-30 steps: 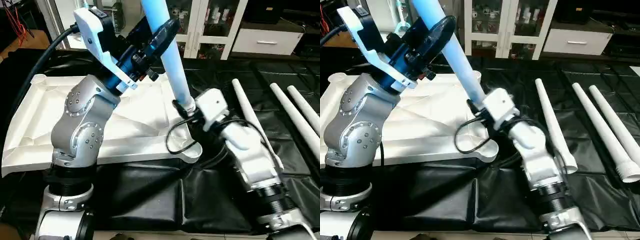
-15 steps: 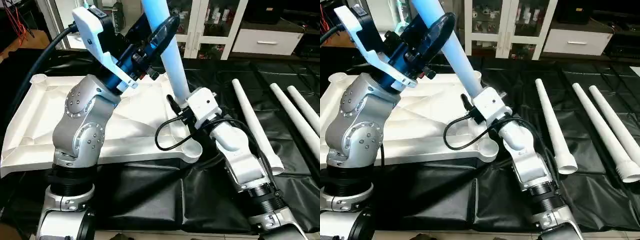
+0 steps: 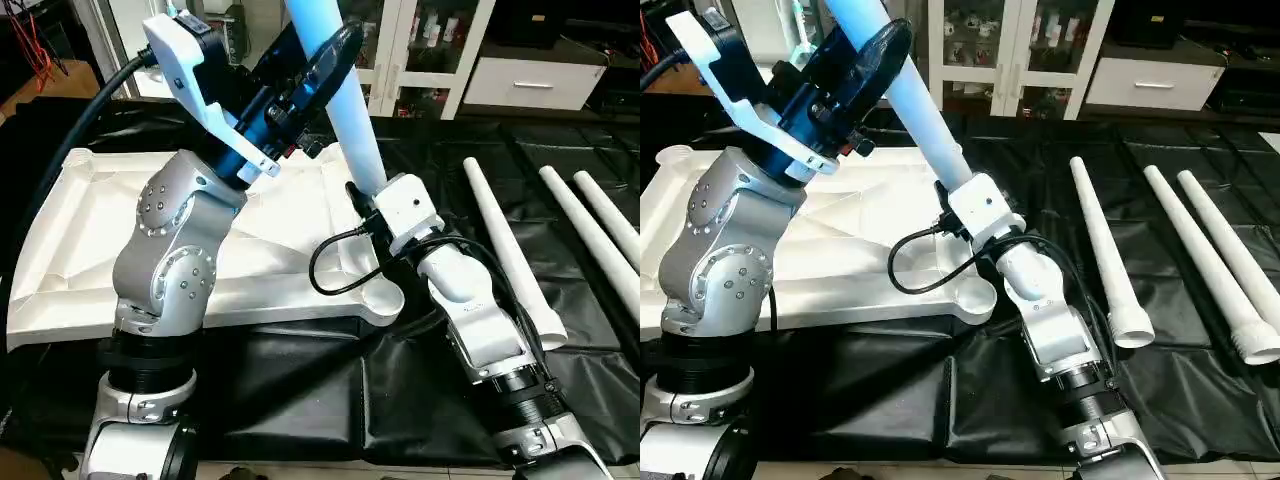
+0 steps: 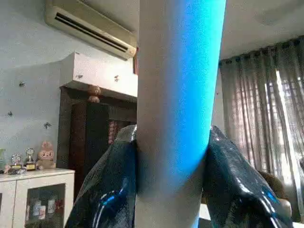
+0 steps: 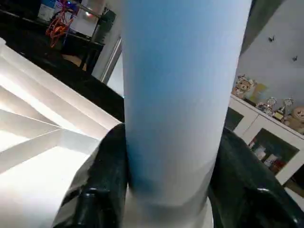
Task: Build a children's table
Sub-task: Insert table leg to table base
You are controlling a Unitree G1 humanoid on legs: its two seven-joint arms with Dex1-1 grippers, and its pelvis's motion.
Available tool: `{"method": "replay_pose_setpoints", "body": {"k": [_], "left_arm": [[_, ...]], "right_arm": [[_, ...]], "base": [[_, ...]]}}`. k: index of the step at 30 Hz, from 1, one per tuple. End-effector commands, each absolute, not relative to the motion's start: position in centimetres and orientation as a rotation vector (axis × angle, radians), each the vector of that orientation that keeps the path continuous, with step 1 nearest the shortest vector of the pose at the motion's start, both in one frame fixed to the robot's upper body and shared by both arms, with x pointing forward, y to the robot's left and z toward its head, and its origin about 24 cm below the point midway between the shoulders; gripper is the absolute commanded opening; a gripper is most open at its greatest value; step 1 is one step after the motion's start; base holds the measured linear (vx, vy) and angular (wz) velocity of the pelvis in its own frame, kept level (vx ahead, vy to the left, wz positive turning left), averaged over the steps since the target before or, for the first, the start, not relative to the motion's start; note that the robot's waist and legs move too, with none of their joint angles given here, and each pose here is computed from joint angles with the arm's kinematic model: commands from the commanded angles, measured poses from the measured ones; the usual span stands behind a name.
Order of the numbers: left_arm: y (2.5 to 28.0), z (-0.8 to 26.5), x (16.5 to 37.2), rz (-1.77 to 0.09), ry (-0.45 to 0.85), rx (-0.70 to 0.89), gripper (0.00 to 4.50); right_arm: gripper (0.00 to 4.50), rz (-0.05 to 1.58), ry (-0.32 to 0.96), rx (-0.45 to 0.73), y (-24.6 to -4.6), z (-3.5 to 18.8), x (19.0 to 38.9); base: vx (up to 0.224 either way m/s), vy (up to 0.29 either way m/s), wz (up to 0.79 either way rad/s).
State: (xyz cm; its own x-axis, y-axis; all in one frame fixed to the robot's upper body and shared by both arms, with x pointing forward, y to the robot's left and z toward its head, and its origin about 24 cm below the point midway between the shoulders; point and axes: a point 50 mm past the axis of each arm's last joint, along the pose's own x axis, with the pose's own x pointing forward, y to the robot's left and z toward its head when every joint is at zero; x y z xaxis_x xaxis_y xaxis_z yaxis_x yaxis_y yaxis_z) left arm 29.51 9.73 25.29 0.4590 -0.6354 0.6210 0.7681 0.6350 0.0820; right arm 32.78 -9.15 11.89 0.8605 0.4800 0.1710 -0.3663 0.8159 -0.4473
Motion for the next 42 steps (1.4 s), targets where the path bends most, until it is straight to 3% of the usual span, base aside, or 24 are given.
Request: {"method": "replay_pose_setpoints", "body": {"k": [1,11,12,14,19,21,22,27,28,29,30,31,32,33,37,42], "left_arm": [[9.8,26.3,28.8,-0.891,-0.718,-0.236,1.61],[9.6,26.1,28.7,-0.905,-0.709,-0.245,1.61],[9.6,25.9,28.9,-0.886,-0.685,-0.249,2.17],[9.6,25.6,28.9,-0.899,-0.660,-0.232,2.31],[10.5,24.6,28.9,-0.890,-0.614,-0.236,2.78],[11.0,24.4,29.1,-0.867,-0.606,-0.239,2.97],[11.6,24.0,29.1,-0.849,-0.590,-0.222,3.11],[12.6,23.0,29.5,-0.801,-0.541,-0.149,3.58],[13.0,21.5,29.9,-0.778,-0.457,-0.038,3.58],[13.0,21.5,29.9,-0.778,-0.457,-0.038,3.63],[13.4,18.9,30.3,-0.782,-0.312,0.133,3.73],[13.4,18.9,30.3,-0.782,-0.312,0.133,3.81],[13.7,15.9,30.1,-0.820,-0.174,0.272,3.81],[13.5,13.2,29.5,-0.890,-0.065,0.306,3.81],[12.4,10.1,28.5,-0.989,0.030,0.316,3.81],[12.2,9.2,28.5,-1.000,0.062,0.333,3.81]], "right_arm": [[1.96,0.427,-0.265,-0.421,-9.5,12.0,33.3],[1.91,0.479,-0.294,-0.409,-8.9,12.1,33.0],[1.91,0.479,-0.287,-0.384,-8.9,12.0,33.0],[1.91,0.463,-0.272,-0.349,-9.2,11.9,33.2],[1.91,0.354,-0.199,-0.178,-11.9,11.6,34.1],[1.91,0.305,-0.174,-0.127,-13.7,11.5,34.5],[1.91,0.261,-0.142,-0.074,-16.2,11.3,34.9],[1.90,0.257,-0.097,-0.017,-19.0,11.0,34.9],[1.90,0.291,-0.080,0.007,-20.1,11.0,34.7],[1.90,0.291,-0.080,0.007,-20.1,11.0,34.7],[1.90,0.363,-0.072,0.052,-20.8,11.2,34.3],[1.90,0.363,-0.072,0.052,-20.8,11.2,34.3],[1.90,0.469,-0.063,0.098,-21.0,11.5,33.8],[1.90,0.639,-0.027,0.131,-20.8,11.6,33.1],[1.89,0.880,0.009,0.122,-20.6,11.5,32.0],[1.89,0.942,0.008,0.140,-20.4,11.8,32.0]], "base": [[0.000,0.000,0.00],[0.000,0.000,0.00],[0.000,0.000,0.00],[0.000,0.000,0.00],[0.000,0.000,0.00],[0.000,0.000,0.00],[0.000,0.000,0.00],[0.000,0.000,0.00],[0.000,0.000,0.00],[0.000,0.000,0.00],[0.000,0.000,0.00],[0.000,0.000,0.00],[0.000,0.000,0.00],[0.000,0.000,0.00],[0.000,0.000,0.00],[0.000,0.000,0.00]]}}
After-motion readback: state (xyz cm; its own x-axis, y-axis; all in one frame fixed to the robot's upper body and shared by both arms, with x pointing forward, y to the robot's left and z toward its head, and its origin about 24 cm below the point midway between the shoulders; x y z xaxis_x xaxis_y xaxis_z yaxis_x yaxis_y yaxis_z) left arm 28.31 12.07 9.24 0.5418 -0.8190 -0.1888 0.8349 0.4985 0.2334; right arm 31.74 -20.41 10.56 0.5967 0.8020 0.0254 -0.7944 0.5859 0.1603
